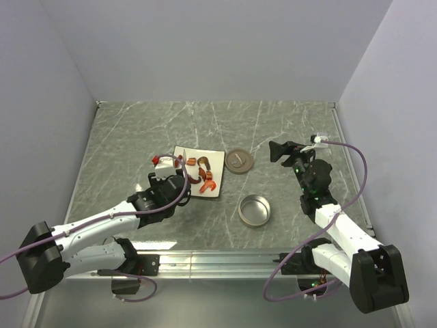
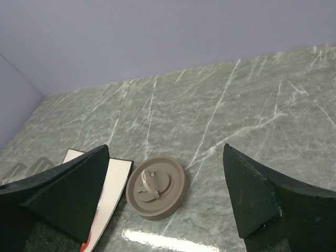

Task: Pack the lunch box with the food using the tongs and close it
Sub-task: Pick up the food using the clamp

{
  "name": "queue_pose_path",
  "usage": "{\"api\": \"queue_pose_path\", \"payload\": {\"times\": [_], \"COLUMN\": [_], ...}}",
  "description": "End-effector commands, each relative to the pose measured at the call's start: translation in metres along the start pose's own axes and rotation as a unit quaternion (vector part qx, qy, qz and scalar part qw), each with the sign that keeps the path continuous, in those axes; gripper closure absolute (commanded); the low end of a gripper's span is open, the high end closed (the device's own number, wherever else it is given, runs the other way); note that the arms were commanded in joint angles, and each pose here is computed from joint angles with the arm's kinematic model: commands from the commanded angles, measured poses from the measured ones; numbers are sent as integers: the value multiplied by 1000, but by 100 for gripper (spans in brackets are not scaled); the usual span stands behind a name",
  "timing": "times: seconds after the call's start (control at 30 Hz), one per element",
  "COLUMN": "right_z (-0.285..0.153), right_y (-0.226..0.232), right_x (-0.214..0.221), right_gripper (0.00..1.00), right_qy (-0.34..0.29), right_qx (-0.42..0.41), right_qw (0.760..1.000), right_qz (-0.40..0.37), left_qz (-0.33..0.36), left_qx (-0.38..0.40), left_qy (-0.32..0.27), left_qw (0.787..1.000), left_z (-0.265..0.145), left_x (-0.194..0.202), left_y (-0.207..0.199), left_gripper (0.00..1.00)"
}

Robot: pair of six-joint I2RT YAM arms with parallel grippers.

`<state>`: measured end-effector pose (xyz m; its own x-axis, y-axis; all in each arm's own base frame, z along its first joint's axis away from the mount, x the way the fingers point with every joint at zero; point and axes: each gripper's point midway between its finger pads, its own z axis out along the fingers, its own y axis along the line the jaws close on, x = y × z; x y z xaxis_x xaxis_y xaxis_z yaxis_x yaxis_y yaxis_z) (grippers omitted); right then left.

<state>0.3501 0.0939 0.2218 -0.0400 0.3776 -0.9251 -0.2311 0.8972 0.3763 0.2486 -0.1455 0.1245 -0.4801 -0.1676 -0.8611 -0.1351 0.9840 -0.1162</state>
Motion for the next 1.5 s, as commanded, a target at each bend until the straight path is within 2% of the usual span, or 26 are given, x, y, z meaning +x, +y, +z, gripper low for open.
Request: {"api": "queue_pose_path", "payload": {"times": [0.0, 0.27, 0.57, 0.93, 1.13, 1.27, 1.47], "right_z": [0, -2, 0, 1, 1, 1, 2], "right_y": [7, 6, 6, 4, 3, 3, 1], "right_x": [-7, -6, -5, -4, -4, -2, -2], "right_gripper": [5, 5, 5, 5, 5, 5, 5], "right_qy": [-9, -9, -6, -3, -3, -1, 0], "right_qx": [-12, -9, -9, -4, -3, 0, 3], "right_qw": [1000, 1000, 1000, 1000, 1000, 1000, 1000], "right_qz": [4, 4, 4, 4, 5, 5, 5], "left_qz": [-10, -4, -1, -10, -10, -5, -5], "left_qx": [16, 12, 28, 17, 16, 15, 6], "left_qy": [-13, 25, 38, 53, 60, 68, 67], "left_qw": [1000, 1000, 999, 998, 998, 998, 998], "left_z": [1, 13, 26, 34, 38, 39, 38], "left_x": [-11, 4, 8, 9, 10, 13, 11], "left_y": [-10, -7, -8, -1, 0, -1, 3], "left_gripper": [36, 37, 42, 43, 52, 63, 74]}}
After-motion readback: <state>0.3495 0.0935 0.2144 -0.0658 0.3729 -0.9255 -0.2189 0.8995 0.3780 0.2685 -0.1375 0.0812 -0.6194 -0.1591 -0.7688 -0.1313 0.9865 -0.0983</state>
